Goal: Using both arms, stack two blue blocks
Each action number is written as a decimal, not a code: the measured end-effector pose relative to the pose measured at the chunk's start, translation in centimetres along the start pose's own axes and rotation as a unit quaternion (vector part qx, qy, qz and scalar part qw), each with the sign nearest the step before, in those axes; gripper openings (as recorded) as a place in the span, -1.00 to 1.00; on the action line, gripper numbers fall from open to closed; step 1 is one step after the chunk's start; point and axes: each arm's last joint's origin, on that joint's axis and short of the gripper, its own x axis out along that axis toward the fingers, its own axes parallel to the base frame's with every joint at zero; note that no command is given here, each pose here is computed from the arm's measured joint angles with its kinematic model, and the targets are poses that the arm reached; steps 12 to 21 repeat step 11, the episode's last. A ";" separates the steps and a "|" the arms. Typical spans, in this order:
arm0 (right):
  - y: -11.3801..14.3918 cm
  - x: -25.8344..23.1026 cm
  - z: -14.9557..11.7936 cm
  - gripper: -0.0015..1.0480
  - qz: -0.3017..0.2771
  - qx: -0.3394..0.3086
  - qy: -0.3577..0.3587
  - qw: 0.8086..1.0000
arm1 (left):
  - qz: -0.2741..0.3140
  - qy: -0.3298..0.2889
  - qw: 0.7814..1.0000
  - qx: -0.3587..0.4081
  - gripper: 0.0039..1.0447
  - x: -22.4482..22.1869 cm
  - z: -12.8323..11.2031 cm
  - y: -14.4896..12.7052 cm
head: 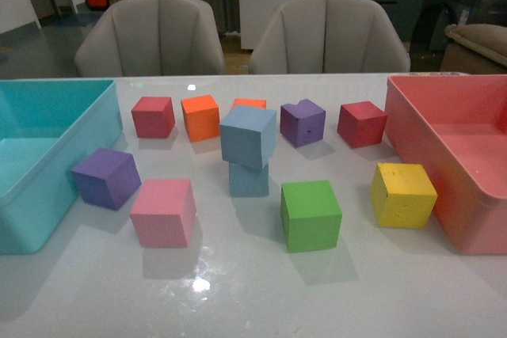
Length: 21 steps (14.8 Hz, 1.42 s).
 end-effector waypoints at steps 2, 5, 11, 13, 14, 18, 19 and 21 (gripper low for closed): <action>0.0 0.0 0.0 0.87 0.000 0.000 0.000 1.000 | 0.000 0.000 1.000 0.000 0.88 0.0 0.0 0.0; 0.0 0.0 0.0 0.87 0.000 0.000 0.000 1.000 | 0.000 0.000 1.000 0.000 0.88 0.0 0.0 0.0; 0.0 0.0 0.0 0.87 0.000 0.000 0.000 1.000 | 0.000 0.000 1.000 0.000 0.88 0.0 0.0 0.0; 0.0 0.0 0.0 0.87 0.000 0.000 0.000 1.000 | 0.000 0.000 1.000 0.000 0.88 0.0 0.0 0.0; 0.0 0.0 0.0 0.87 0.000 0.000 0.000 1.000 | 0.000 0.000 1.000 0.000 0.88 0.0 0.0 0.0; 0.0 0.0 0.0 0.87 0.000 0.000 0.000 1.000 | 0.000 0.000 1.000 0.000 0.88 0.0 0.0 0.0; 0.0 0.0 0.0 0.87 0.000 0.000 0.000 1.000 | 0.000 0.000 1.000 0.000 0.88 0.0 0.0 0.0; 0.0 0.0 0.0 0.87 0.000 0.000 0.000 1.000 | 0.000 0.000 1.000 0.000 0.88 0.0 0.0 0.0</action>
